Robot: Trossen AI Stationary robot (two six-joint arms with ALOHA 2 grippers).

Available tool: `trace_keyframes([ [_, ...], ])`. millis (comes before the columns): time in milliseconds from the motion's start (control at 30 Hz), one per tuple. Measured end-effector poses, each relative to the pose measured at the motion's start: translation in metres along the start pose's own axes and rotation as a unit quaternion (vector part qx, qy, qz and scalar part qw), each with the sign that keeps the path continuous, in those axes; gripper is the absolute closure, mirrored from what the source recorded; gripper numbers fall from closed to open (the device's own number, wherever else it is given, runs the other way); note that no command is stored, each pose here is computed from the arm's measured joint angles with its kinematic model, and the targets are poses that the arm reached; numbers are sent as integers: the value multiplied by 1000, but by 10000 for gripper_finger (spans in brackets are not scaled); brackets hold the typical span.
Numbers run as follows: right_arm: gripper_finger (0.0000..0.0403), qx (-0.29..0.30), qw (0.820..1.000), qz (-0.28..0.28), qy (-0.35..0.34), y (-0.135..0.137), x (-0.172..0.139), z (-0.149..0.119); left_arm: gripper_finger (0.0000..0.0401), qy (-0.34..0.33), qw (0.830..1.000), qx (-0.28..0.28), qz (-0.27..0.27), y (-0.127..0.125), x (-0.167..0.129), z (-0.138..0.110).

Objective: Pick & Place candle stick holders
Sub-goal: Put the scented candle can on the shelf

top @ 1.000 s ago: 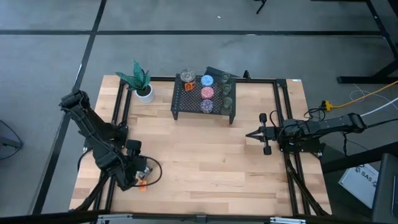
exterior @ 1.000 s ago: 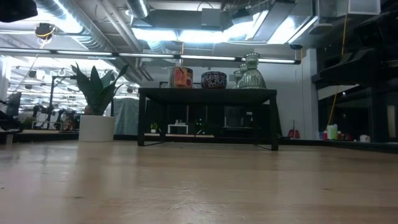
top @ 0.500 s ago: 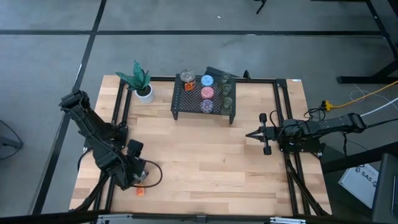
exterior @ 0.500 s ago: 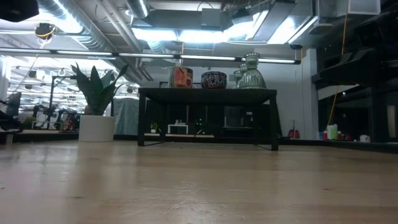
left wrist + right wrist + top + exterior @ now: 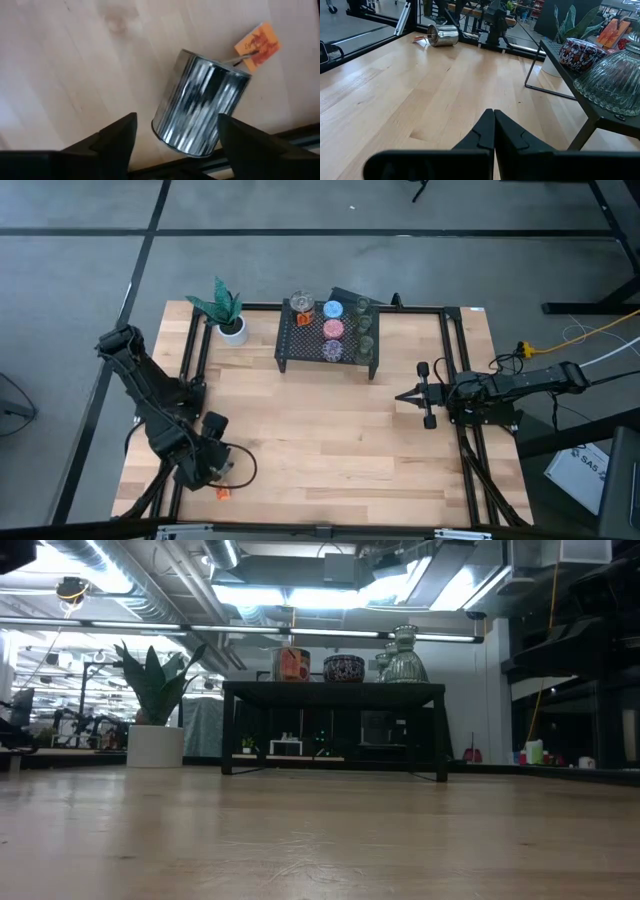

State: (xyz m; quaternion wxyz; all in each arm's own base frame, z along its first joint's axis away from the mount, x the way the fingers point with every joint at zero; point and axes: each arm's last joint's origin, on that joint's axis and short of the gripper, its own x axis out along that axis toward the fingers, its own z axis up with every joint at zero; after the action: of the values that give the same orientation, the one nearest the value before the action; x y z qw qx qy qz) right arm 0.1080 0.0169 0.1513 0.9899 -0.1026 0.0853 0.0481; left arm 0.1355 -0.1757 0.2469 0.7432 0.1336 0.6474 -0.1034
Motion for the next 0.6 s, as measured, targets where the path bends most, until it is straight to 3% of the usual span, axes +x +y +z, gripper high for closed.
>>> trace_keyframes([
  [267,400,0,1000,0,0,0,0,0,15,6,1000,13,-16,-9,-1,-5],
  [600,400,0,1000,0,0,0,0,0,2,23,999,45,-7,-35,13,-10],
])
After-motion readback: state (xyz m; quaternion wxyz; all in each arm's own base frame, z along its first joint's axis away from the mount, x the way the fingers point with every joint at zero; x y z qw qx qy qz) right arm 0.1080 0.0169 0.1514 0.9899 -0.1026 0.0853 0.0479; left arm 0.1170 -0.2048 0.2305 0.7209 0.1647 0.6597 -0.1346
